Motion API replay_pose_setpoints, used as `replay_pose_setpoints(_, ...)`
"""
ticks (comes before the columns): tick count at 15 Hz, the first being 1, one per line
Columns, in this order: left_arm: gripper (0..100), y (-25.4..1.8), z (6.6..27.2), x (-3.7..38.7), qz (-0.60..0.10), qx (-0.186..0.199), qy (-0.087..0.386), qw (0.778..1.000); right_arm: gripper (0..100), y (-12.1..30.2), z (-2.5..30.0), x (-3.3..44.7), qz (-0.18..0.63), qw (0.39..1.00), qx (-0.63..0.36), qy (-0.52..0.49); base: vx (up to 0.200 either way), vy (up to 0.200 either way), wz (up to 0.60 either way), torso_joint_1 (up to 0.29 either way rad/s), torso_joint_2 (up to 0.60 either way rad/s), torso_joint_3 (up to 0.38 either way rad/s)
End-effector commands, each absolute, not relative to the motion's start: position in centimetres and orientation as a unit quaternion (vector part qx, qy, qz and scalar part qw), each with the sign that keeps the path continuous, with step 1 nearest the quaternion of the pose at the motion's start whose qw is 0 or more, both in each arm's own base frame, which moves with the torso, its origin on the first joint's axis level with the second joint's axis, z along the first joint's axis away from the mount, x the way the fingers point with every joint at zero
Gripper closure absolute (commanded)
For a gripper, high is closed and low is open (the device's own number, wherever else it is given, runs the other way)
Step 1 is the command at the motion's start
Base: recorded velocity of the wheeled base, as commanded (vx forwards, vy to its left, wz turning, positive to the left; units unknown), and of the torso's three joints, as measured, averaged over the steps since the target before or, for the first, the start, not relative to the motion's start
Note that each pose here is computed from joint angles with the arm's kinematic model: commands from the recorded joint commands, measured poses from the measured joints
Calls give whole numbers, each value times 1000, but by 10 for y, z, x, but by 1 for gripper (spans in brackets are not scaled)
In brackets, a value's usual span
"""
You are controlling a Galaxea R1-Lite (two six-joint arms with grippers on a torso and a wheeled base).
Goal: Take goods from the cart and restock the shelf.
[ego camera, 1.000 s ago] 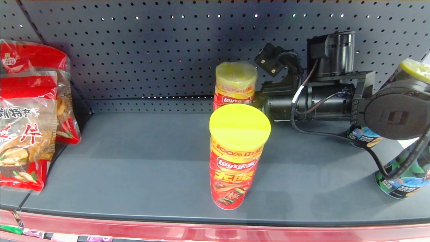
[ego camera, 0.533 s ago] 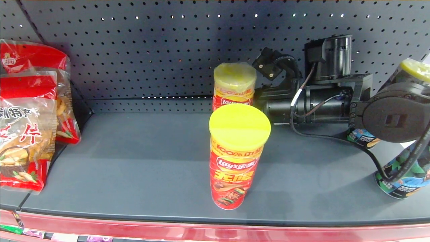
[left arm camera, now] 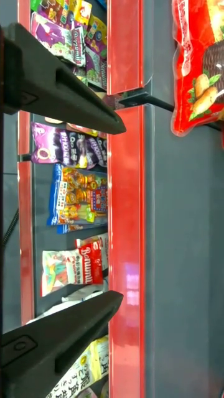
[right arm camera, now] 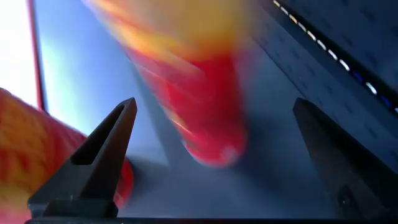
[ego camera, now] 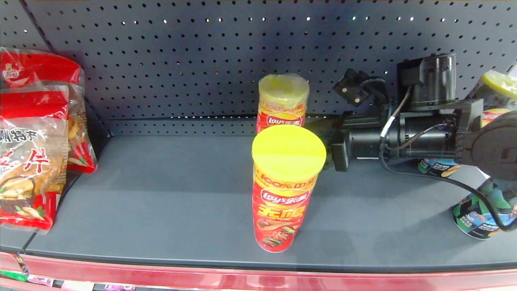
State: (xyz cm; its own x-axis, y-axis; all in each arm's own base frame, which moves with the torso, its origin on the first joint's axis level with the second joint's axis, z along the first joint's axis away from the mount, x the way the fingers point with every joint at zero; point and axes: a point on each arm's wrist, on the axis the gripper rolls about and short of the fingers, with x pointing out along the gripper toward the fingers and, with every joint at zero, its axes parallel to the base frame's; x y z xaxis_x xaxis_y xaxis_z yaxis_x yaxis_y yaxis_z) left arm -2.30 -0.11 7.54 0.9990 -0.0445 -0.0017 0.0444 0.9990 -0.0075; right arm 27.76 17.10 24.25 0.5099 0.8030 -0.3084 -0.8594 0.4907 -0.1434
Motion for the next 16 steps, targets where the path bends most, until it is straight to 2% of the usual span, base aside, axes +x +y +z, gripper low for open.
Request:
replay_pose_setpoints(1,0,-1,75,-23,-22,-4,2,1000,0,150,245,272,464,869,-138,102,0,0,0,0,0,0)
replay_pose_setpoints(5,0,-1,75,-23,-22,-4,2,1000,0,134,242,274,441,880,-135,111,0,0,0,0,0,0)
replay_pose_setpoints(16,0,-1,75,-23,-22,-4,2,1000,0,144,236,301,438,882,-135,109,0,0,0,0,0,0)
